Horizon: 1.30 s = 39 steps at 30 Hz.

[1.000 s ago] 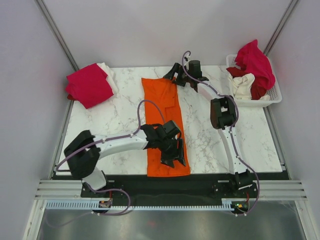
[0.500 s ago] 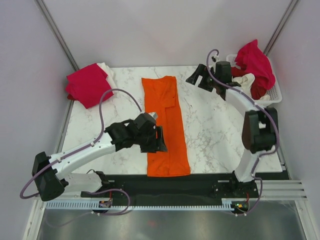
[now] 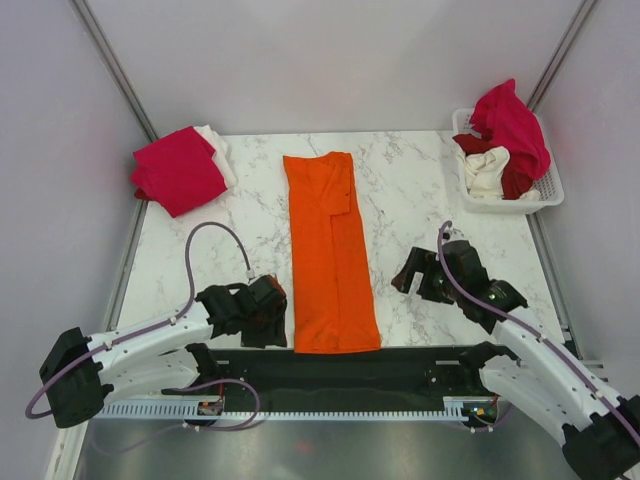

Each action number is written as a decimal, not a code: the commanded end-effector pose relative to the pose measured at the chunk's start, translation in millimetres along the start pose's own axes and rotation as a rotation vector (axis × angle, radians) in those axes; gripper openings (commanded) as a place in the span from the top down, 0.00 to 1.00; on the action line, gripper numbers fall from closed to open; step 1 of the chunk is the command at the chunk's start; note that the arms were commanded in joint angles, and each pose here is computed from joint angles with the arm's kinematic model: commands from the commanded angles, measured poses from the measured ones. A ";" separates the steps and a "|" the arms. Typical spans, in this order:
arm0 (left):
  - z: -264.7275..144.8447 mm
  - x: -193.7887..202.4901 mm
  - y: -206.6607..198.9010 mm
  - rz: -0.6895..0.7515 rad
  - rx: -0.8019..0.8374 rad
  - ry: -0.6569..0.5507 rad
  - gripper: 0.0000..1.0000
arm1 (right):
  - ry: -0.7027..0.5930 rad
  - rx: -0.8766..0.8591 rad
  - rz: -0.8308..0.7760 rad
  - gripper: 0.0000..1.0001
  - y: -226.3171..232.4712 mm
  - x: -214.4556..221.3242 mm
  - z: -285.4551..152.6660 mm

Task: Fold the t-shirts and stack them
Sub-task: Fold the tshirt

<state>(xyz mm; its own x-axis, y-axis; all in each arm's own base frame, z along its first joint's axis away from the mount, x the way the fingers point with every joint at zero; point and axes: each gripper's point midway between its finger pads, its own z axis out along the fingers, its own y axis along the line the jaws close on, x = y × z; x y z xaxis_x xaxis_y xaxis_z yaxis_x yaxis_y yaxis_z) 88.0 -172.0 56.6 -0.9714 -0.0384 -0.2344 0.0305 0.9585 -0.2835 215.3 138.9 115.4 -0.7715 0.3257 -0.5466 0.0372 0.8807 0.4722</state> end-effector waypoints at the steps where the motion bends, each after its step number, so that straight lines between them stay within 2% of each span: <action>1: 13.4 12.9 22.9 -0.020 -0.075 0.015 0.39 | 0.060 0.097 0.045 0.02 -26.9 35.5 -12.0; 5: 22.5 27.0 39.8 -0.008 -0.123 0.052 0.39 | 0.101 0.068 0.094 0.02 -18.5 50.1 -10.4; 10: 25.6 31.1 44.7 -0.004 -0.148 0.070 0.39 | 0.179 0.057 0.096 0.02 -12.1 80.0 2.4; 14: 27.9 33.4 47.5 -0.001 -0.173 0.088 0.39 | 0.190 0.065 0.089 0.02 -11.9 95.3 7.1; 17: 28.8 35.2 49.4 0.002 -0.180 0.093 0.39 | 0.215 0.033 0.107 0.06 -3.6 109.3 10.4; 21: 26.3 33.1 44.0 0.010 -0.158 0.082 0.39 | 0.243 0.011 0.059 0.07 8.6 130.5 14.1; 22: 25.7 28.8 38.1 -0.017 -0.134 0.054 0.37 | 0.255 0.021 0.058 0.07 8.3 135.5 16.4; 23: 26.6 -13.1 -44.0 -0.123 0.198 -0.095 0.35 | 0.261 0.017 0.053 0.07 9.3 138.9 17.4; 27: 9.4 -23.5 -69.7 -0.109 0.358 -0.162 0.29 | 0.252 -0.016 0.040 0.07 19.3 139.8 22.5; 32: 0.2 -31.2 -69.1 -0.126 0.396 -0.223 0.28 | 0.227 -0.016 0.035 0.07 18.4 135.9 24.5; 39: 38.6 2.0 -46.0 -0.187 0.259 -0.076 0.36 | 0.238 -0.001 0.034 0.07 11.2 142.0 27.3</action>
<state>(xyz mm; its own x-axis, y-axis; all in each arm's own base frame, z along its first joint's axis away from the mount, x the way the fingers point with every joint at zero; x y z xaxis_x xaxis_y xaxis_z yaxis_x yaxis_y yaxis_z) 103.7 -226.6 48.5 -0.9346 -0.1986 -0.2951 0.0030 0.8251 -0.5649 122.7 209.5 33.3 -0.9060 0.2485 -0.3426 0.0466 0.8631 0.5028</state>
